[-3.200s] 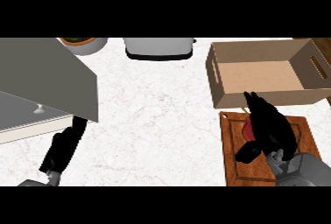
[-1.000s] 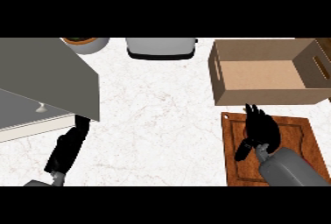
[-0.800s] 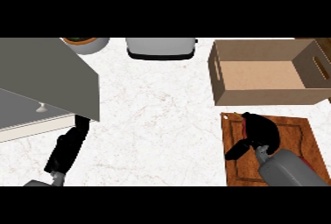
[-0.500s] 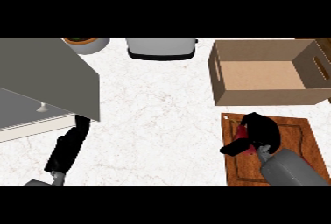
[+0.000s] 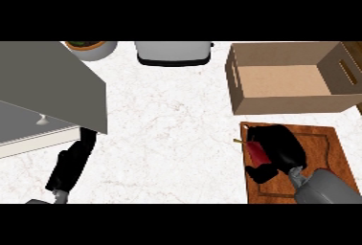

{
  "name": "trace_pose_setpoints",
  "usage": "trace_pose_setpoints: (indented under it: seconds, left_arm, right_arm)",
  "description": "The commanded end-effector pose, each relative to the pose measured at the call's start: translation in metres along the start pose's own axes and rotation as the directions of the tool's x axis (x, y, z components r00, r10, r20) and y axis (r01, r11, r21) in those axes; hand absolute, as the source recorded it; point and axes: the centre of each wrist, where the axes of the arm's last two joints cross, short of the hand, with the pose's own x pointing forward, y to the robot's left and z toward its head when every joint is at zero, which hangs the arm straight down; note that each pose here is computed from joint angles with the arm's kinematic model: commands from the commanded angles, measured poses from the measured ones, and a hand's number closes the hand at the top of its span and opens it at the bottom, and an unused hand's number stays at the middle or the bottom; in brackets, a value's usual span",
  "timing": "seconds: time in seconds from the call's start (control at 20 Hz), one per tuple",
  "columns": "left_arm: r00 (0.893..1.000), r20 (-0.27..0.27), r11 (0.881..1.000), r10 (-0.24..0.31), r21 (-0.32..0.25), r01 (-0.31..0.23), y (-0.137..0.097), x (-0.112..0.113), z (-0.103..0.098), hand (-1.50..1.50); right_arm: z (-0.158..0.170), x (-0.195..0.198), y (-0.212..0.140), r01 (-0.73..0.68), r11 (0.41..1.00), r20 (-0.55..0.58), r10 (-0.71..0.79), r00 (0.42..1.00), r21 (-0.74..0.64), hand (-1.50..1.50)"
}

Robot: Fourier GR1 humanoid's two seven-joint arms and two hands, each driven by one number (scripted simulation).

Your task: Pick the pear from the cutting board and place it in the cardboard box

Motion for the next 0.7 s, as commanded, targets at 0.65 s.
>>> trace_pose_setpoints:
  seconds: [0.65]
  left_arm:
    - [0.969, 0.244, 0.998, 0.033, -0.063, -0.019, -0.012, 0.056, -0.018, 0.0]
  right_arm:
    - [0.056, -0.012, -0.092, 0.104, 0.92, 0.276, 0.005, 0.961, -0.378, 1.5]
